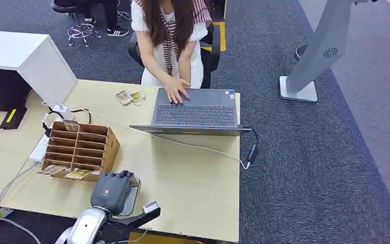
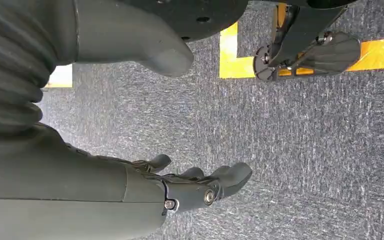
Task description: Pass the card to the sensor for recognition and then transmit it.
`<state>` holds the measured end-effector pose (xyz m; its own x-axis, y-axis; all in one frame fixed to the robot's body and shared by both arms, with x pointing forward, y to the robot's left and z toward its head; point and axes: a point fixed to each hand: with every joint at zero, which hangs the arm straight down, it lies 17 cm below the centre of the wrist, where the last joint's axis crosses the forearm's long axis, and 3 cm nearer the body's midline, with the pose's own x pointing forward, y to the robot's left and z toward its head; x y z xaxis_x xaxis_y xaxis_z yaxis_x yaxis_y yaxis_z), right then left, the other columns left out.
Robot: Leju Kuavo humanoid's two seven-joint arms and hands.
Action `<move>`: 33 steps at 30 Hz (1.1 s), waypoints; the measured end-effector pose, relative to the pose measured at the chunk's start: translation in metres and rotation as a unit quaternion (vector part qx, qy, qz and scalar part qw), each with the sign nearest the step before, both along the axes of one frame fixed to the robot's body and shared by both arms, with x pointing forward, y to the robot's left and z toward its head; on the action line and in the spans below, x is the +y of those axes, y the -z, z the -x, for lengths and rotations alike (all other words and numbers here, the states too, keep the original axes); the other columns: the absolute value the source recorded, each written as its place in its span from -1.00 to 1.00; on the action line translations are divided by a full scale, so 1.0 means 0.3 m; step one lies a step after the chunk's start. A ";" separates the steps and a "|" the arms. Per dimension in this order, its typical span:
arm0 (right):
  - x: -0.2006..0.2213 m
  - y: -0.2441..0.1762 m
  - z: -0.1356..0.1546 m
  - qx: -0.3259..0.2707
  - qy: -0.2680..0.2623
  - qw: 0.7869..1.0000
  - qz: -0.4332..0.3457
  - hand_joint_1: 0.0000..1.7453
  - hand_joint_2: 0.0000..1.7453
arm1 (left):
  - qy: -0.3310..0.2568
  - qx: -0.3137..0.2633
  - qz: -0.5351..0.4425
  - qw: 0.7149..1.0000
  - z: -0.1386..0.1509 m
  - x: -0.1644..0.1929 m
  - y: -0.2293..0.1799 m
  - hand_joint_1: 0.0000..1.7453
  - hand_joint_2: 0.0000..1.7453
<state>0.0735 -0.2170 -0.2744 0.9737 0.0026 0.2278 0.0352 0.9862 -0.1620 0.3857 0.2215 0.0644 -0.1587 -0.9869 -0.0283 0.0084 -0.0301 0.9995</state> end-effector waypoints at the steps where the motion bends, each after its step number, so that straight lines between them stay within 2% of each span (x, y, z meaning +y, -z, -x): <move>1: -0.001 0.000 0.000 0.000 0.000 1.000 0.000 -1.00 1.00 | -0.004 0.000 0.001 1.000 -0.001 0.002 0.000 1.00 1.00; 16: -0.004 0.001 0.002 0.003 -0.001 1.000 0.002 -1.00 1.00 | -0.048 0.012 -0.001 0.999 0.007 0.026 0.023 1.00 1.00; 33: -0.009 0.002 0.004 0.004 0.001 1.000 0.004 -1.00 1.00 | -0.057 0.018 0.008 0.998 0.027 0.023 0.042 1.00 1.00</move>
